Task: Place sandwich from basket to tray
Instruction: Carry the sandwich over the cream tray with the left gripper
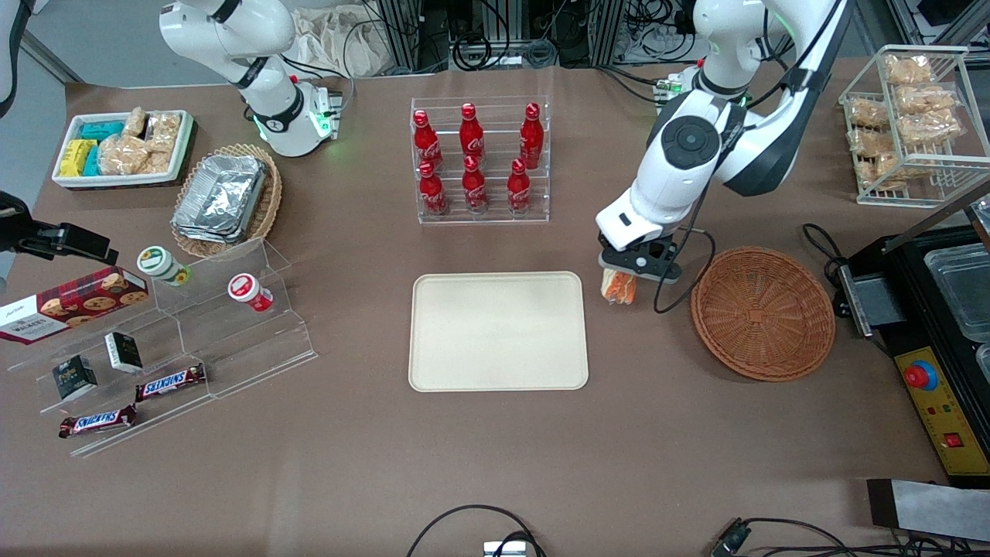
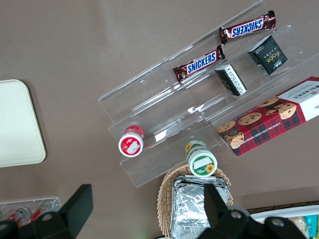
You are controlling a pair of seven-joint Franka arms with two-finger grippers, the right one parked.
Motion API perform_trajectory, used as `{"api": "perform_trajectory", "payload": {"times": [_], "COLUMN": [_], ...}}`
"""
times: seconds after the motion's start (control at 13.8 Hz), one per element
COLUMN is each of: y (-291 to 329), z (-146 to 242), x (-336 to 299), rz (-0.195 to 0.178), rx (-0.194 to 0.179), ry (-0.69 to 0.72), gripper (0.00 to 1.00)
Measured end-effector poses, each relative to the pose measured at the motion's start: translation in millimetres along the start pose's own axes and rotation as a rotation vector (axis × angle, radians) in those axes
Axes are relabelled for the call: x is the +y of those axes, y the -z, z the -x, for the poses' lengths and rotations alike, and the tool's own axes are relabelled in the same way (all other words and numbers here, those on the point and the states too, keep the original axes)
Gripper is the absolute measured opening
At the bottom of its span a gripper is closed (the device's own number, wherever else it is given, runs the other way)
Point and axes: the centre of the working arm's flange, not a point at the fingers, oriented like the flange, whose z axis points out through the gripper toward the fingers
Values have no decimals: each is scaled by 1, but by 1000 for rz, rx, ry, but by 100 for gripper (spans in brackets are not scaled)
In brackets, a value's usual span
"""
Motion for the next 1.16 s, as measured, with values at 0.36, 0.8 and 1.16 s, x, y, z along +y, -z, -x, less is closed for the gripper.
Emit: {"api": "perform_trajectory", "payload": {"times": [0.36,0.8,1.16], "y": [-34,-69,-99], "z": [-31,-61,-82], "x": [50,71,86], "rz": [-11,-1,1], "rx": [6,14,7], "ry": [-6,0,9], "gripper": [22,23,23]}}
